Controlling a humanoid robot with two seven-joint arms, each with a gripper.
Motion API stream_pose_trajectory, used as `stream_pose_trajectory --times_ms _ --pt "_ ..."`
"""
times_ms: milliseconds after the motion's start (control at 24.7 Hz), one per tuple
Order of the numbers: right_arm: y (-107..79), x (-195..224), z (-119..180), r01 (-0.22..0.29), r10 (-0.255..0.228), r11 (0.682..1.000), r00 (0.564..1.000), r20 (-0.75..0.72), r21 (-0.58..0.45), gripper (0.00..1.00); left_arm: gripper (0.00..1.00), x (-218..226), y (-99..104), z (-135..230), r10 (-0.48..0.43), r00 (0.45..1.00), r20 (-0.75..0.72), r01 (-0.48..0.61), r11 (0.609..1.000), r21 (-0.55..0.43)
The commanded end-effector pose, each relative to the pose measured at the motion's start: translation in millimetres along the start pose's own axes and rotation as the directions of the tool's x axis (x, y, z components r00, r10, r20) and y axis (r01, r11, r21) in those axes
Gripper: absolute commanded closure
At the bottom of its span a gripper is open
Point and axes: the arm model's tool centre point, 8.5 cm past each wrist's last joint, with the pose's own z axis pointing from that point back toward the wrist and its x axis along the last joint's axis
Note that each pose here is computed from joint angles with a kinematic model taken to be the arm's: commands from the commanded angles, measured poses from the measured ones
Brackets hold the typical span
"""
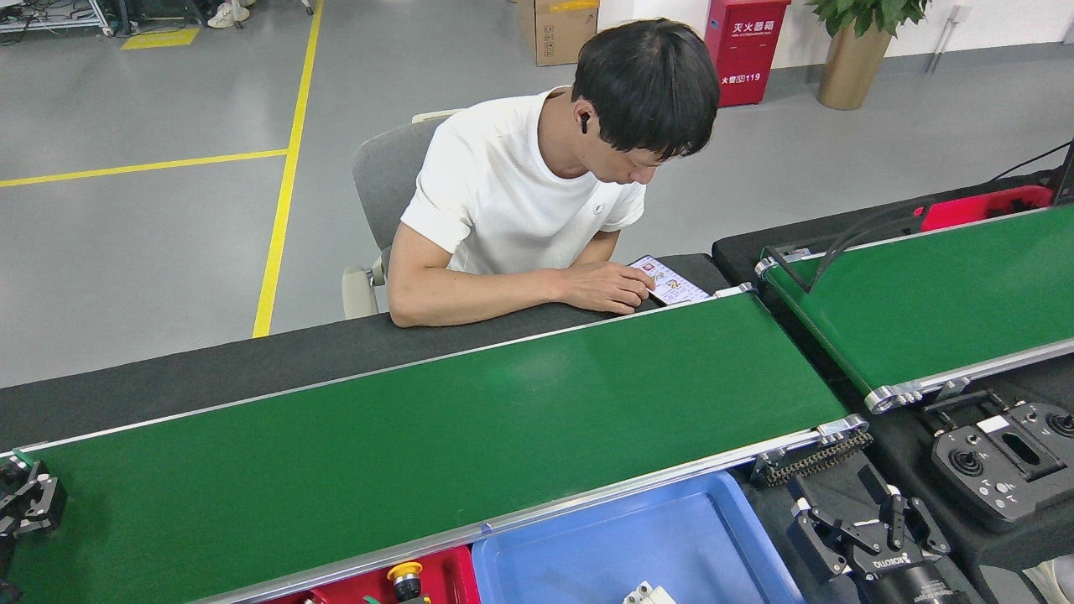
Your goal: Pick switch part from conveyor to tray
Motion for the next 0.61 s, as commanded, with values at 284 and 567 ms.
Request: stream_pose_trajectory --times_ms 284,567 --pt "-8.5 0 -4 -0.010 0.010 1.000 1.000 0.012 -0.025 0.02 0.93 9 16 2 0.025 0.999 0.046 -0.029 0.994 0.103" --pt "-6.1 -2 -3 -0.010 0.010 1.000 1.000 0.011 -0.016 0.02 0.95 28 13 16 0.006 0.996 0.084 -0.019 0.988 0.151"
